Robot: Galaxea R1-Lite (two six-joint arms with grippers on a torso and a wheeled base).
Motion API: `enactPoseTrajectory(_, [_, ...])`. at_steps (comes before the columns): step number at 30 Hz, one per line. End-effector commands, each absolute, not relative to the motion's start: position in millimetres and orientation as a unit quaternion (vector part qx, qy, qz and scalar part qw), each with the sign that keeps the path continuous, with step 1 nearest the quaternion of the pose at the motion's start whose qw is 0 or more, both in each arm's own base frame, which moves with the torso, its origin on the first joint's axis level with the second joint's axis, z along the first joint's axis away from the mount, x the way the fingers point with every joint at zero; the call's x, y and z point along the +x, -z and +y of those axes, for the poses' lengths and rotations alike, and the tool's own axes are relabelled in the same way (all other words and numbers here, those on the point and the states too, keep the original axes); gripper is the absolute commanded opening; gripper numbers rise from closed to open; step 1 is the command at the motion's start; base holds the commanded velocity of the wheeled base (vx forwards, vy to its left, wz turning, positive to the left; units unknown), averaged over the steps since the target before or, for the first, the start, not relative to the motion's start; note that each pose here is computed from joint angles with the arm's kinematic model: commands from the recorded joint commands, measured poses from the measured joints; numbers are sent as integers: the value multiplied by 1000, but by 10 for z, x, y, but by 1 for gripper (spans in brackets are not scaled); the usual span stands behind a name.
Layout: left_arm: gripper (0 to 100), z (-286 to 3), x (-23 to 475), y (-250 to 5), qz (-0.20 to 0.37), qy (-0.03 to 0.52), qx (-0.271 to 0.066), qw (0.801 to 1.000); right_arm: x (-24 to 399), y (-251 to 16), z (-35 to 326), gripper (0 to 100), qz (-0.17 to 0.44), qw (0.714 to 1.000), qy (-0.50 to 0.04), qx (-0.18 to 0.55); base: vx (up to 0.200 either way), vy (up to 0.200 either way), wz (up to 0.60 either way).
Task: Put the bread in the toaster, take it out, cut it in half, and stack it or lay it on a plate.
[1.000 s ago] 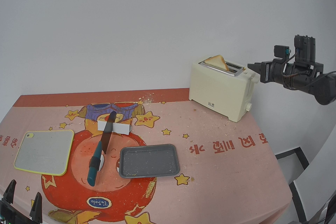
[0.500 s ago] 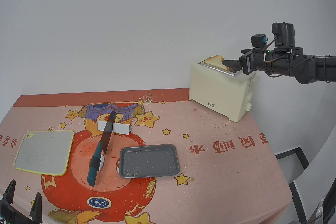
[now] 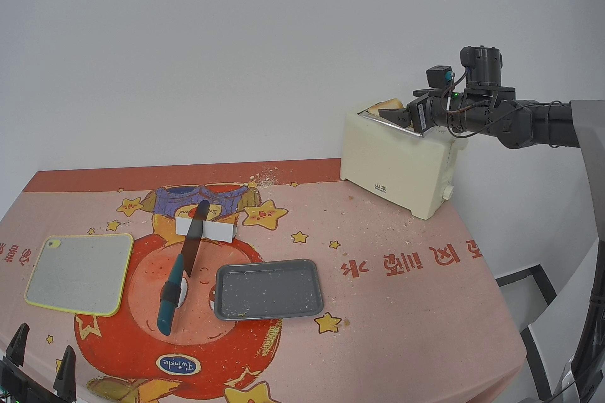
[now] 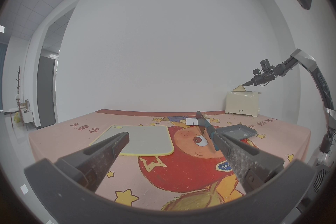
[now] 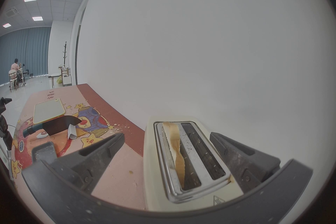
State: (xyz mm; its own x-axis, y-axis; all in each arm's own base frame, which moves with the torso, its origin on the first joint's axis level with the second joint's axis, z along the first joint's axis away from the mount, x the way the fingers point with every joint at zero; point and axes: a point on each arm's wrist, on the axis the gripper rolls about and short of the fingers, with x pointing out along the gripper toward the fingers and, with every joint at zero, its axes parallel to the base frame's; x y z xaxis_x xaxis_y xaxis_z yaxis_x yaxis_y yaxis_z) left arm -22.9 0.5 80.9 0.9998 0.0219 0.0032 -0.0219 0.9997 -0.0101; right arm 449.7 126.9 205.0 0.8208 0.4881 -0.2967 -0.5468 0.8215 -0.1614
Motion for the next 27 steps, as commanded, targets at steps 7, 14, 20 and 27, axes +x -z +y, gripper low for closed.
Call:
enactPoseTrajectory(7, [100, 6, -223, -758, 2, -11, -5, 1000, 4627, -1960, 1317, 100, 128, 946, -273, -120, 0, 0, 0])
enactPoseTrajectory(14, [100, 6, -223, -759, 1, -11, -5, 1000, 4613, -1985, 1313, 0, 127, 946, -273, -121, 0, 0, 0])
enactPoseTrajectory(20, [100, 6, -223, -759, 1, -11, -5, 1000, 4600, -2020, 1302, 0, 124, 947, -272, -120, 0, 0, 0])
enactPoseTrajectory(27, [100, 6, -223, -758, 2, -11, -5, 1000, 4482, -2270, 1255, 0, 105, 950, -269, -118, 0, 0, 0])
